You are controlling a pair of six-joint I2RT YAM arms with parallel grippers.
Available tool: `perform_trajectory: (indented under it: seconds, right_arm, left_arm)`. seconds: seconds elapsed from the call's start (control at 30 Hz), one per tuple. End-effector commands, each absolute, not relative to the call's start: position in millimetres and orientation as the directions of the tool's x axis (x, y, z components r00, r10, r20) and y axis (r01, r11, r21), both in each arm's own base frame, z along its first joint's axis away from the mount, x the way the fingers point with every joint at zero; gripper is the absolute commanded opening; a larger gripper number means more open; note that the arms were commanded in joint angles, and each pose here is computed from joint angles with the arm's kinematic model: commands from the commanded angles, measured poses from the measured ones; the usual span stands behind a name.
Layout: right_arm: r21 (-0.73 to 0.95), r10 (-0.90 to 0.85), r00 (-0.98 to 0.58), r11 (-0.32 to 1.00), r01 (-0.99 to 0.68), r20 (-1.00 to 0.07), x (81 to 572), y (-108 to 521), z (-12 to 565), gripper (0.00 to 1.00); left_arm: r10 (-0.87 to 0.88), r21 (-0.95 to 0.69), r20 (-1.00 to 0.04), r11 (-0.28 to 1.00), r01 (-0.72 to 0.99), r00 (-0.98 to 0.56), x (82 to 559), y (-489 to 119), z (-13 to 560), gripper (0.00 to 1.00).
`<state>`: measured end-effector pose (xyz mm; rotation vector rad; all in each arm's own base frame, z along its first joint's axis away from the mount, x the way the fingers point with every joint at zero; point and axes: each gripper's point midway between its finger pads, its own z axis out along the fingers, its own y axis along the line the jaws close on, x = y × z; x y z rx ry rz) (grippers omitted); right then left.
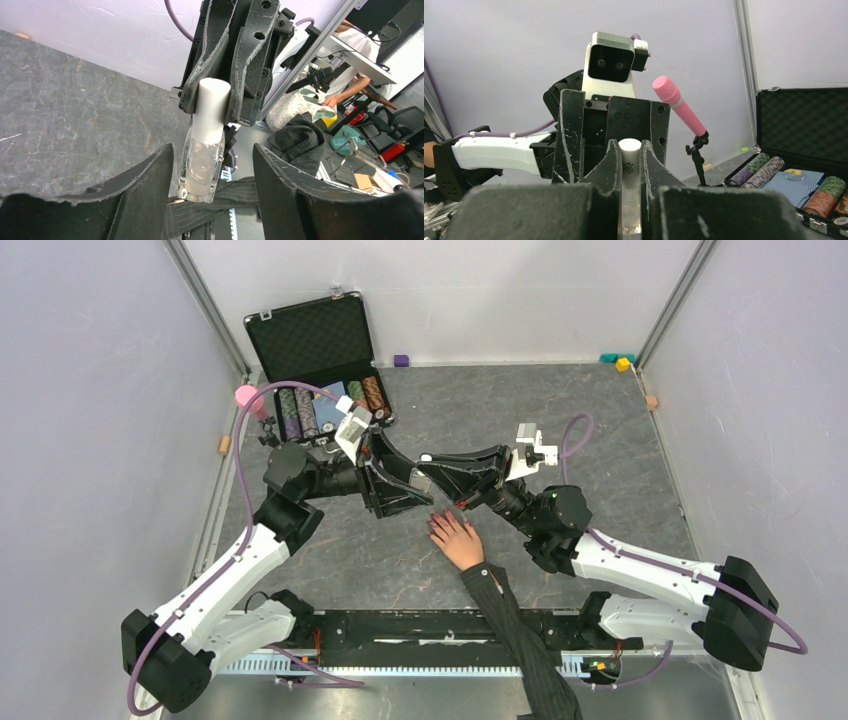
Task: Paint the nails
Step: Unscrew the nail polish bottle.
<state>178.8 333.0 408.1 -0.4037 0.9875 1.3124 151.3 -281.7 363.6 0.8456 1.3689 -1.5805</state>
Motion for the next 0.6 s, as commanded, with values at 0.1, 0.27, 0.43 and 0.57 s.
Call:
perform_trajectory:
  seconds: [0.1,0.27,0.43,0.57]
  right_arm:
    - [0.265,0.669,-0.033,0.248,-0.932,-0.742,177,328,441,0.0]
    - [0.273,0.658,-0.05,0.241,-0.931,-0.751,178,333,438,0.0]
    - [0.284,0.631,-0.059,0.263,-0.922,-0.774,182,337,428,0.0]
    - [0.291,0.624,-0.062,0.272,-0.917,-0.779,184,337,425,0.0]
  left_arm:
    - [-0.175,-0.4,-0.898,-0.056,0.915,-0.404,148,-281,368,0.59]
    - [-0.176,-0.397,-0.899,-0.056,0.916,-0.401,148,-281,369,0.52]
    - [-0.183,-0.392,-0.9,-0.053,0.918,-0.395,148,-280,371,0.43]
    - [-0.18,-0.395,-0.9,-0.05,0.917,-0.397,148,-281,370,0.19]
